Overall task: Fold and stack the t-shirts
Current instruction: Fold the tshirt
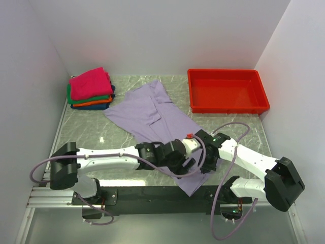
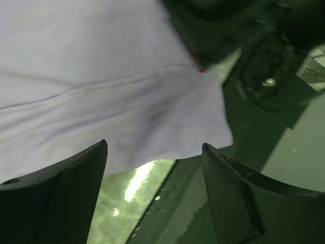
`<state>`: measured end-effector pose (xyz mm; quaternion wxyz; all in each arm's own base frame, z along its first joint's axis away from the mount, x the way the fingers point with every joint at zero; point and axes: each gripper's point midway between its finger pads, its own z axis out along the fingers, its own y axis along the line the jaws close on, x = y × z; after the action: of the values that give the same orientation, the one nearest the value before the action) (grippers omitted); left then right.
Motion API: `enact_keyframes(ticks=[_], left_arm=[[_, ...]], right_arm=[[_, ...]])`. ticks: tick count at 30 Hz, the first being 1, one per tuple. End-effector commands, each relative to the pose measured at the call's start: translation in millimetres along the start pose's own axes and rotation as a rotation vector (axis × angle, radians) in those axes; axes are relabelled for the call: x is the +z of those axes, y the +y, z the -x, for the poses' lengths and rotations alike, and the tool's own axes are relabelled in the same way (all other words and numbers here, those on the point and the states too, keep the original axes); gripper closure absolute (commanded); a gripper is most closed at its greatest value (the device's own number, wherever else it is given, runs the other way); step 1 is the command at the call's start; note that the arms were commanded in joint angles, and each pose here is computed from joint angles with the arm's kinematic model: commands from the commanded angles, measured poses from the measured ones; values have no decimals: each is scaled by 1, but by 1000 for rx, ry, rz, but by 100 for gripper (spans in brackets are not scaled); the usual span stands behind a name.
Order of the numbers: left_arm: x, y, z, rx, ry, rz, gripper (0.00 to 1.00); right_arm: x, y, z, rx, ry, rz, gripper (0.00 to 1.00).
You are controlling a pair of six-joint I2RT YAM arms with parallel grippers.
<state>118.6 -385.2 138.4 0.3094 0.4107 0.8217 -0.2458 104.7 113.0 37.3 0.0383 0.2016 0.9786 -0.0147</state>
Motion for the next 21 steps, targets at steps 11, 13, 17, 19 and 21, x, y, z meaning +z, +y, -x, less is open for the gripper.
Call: enact_keyframes(ticks=[11,13,17,19,21], left_arm=[[27,-95,-4,98,-38,-192,8],[34,-96,-12,108,-28,-162,8],[53,-94,-27,117,5,-115,11],[60,-92,-33,121,20,-94,12],[64,-92,-38,120,31,-89,14]], right_arm=[[11,-4,12,-33,-10,25,100],[12,-4,12,-34,-6,26,100],[16,-5,10,-38,3,33,100],[17,-6,9,-38,5,36,100],[18,-7,8,-36,5,42,100]])
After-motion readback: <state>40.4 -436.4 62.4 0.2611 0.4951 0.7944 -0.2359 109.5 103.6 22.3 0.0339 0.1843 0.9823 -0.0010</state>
